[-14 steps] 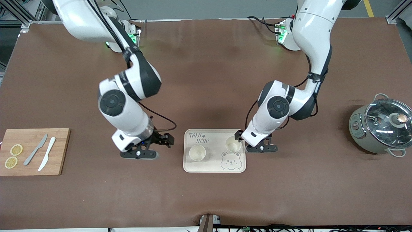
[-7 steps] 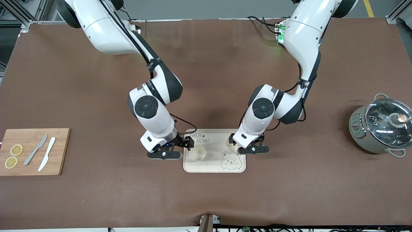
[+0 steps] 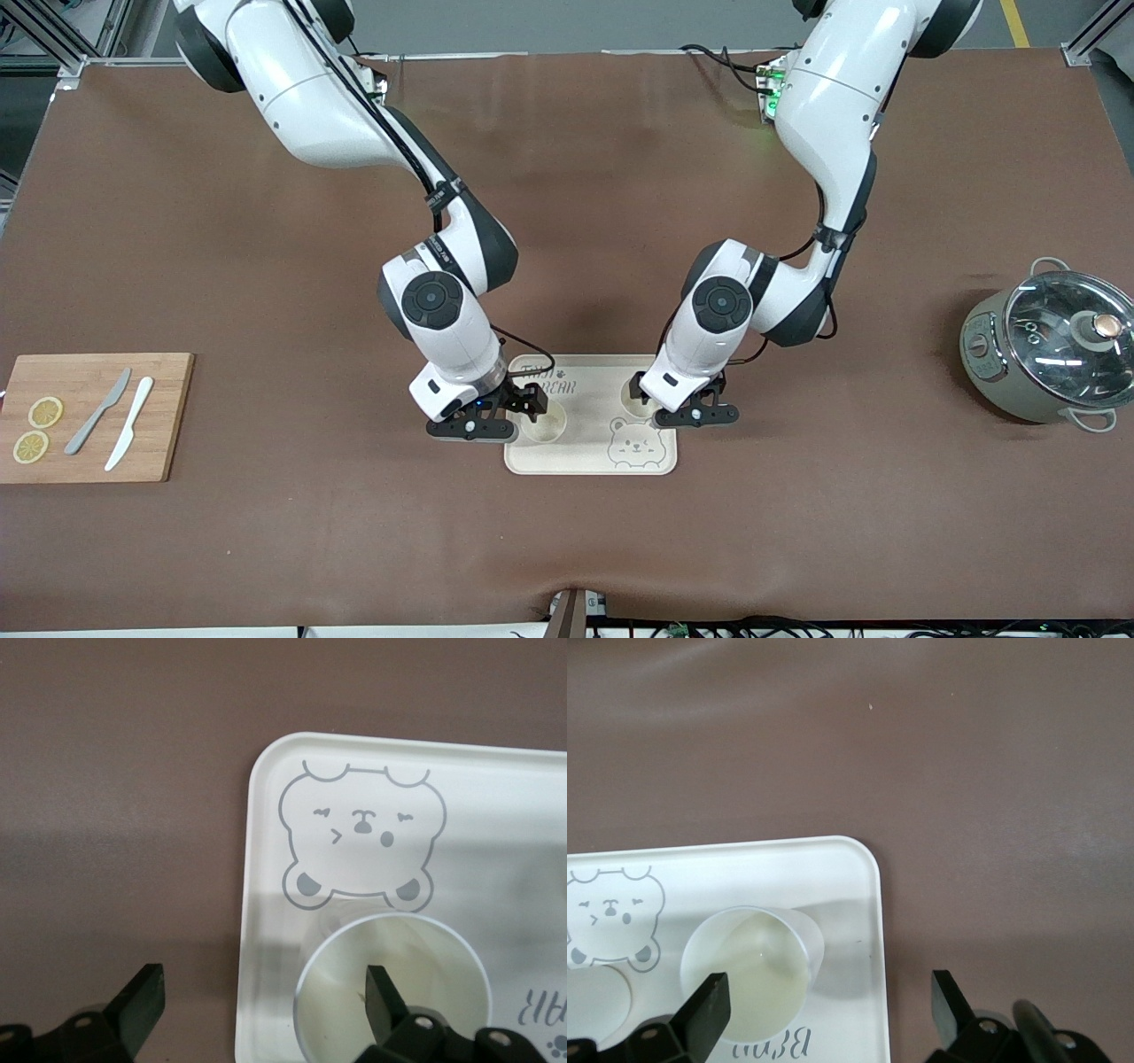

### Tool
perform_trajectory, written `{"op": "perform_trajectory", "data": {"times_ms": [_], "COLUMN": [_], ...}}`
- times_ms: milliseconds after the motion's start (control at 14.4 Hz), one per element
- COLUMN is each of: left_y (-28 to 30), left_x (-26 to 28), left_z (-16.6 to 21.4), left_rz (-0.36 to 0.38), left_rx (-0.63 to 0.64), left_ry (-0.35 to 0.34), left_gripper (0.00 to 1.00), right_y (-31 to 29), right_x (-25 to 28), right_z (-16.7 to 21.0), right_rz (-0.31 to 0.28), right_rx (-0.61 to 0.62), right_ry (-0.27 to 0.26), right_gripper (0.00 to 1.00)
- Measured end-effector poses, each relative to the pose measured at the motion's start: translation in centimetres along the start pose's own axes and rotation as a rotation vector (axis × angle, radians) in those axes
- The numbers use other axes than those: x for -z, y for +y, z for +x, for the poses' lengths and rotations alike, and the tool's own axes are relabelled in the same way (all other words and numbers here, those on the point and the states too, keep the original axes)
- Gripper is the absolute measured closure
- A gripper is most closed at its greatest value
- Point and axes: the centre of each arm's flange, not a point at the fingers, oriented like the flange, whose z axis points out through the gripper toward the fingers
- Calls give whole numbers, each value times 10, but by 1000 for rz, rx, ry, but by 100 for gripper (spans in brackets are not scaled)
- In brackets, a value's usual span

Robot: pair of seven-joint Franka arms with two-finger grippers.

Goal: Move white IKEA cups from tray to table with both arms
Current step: 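Close the right gripper on one cup while the left gripper grasps the other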

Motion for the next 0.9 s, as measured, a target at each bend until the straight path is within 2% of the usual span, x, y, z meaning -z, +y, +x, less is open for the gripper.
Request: {"op": "perform_trajectory", "data": {"times_ms": [208, 486, 625, 903], "left_y": [0, 4, 7, 8], "left_x": [-9, -26, -26, -24], "left_z": [-1, -1, 0, 1], "left_rz": [-1, -39, -52, -56], "left_rx": [0, -1, 26, 37], "left_ry": [1, 55, 71, 77], "left_gripper": [0, 0, 19, 62], "right_y": [-3, -7, -7, -9], "right_x": [-10, -28, -35, -46], "right_z": [-4, -10, -12, -16], "right_rz": [-9, -3, -3, 10], "right_rx": [19, 32, 33, 37], "right_ry": [14, 27, 26, 39], "right_gripper": [0, 0, 0, 0]}}
